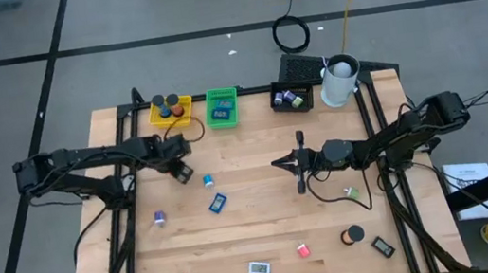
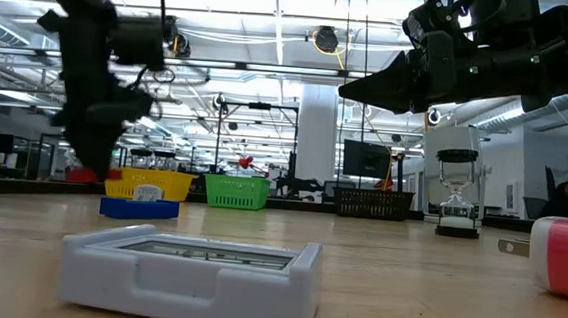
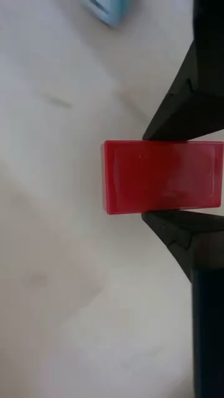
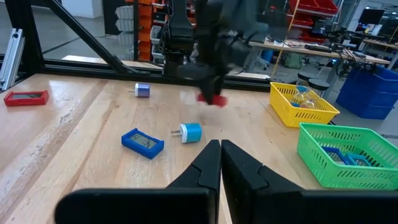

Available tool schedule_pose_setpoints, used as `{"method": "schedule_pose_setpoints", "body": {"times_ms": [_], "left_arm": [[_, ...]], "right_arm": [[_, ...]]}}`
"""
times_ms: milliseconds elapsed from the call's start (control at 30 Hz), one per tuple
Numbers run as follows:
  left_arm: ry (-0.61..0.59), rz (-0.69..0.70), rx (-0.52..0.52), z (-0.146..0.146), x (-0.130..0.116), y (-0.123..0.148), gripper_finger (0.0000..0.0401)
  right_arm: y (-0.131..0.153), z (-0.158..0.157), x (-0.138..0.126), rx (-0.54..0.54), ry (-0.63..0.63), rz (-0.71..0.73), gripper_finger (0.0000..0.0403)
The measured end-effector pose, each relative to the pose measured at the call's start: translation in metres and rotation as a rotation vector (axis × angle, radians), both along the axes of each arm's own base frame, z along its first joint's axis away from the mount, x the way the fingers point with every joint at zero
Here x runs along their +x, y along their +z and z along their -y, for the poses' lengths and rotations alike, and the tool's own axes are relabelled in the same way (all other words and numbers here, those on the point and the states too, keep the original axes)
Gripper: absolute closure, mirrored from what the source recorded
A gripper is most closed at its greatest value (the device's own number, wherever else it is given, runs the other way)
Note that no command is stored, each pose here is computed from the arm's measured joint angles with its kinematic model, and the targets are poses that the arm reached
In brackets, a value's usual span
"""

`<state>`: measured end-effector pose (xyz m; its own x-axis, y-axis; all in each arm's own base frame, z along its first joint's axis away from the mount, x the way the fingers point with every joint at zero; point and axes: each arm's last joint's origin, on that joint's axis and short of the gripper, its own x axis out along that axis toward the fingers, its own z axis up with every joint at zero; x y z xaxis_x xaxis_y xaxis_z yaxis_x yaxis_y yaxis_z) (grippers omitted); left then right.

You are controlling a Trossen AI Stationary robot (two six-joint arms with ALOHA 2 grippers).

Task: Pick & Place Office items
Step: Put the top red digital timer into the green bin

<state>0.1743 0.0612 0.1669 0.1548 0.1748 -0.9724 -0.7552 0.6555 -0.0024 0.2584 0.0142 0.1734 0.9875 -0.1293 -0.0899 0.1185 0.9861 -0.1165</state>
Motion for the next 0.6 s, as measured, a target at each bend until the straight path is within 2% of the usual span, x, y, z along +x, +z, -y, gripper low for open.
{"method": "schedule_pose_setpoints", "body": {"times_ms": [167,267,433,600], "left_arm": [[-0.017,0.087,0.122,-0.012,0.016,0.032,0.0229],[-0.022,0.196,0.216,-0.023,0.03,0.053,0.0229],[-0.062,0.359,0.386,-0.057,0.055,0.088,0.0241],[-0.154,0.289,0.461,-0.095,0.086,0.096,0.0235]], "right_arm": [[0.0,0.0,0.0,0.0,0.0,0.0,0.0394],[0.0,0.0,0.0,0.0,0.0,0.0,0.0395],[0.0,0.0,0.0,0.0,0.0,0.0,0.0394],[0.0,0.0,0.0,0.0,0.0,0.0,0.0394]]}}
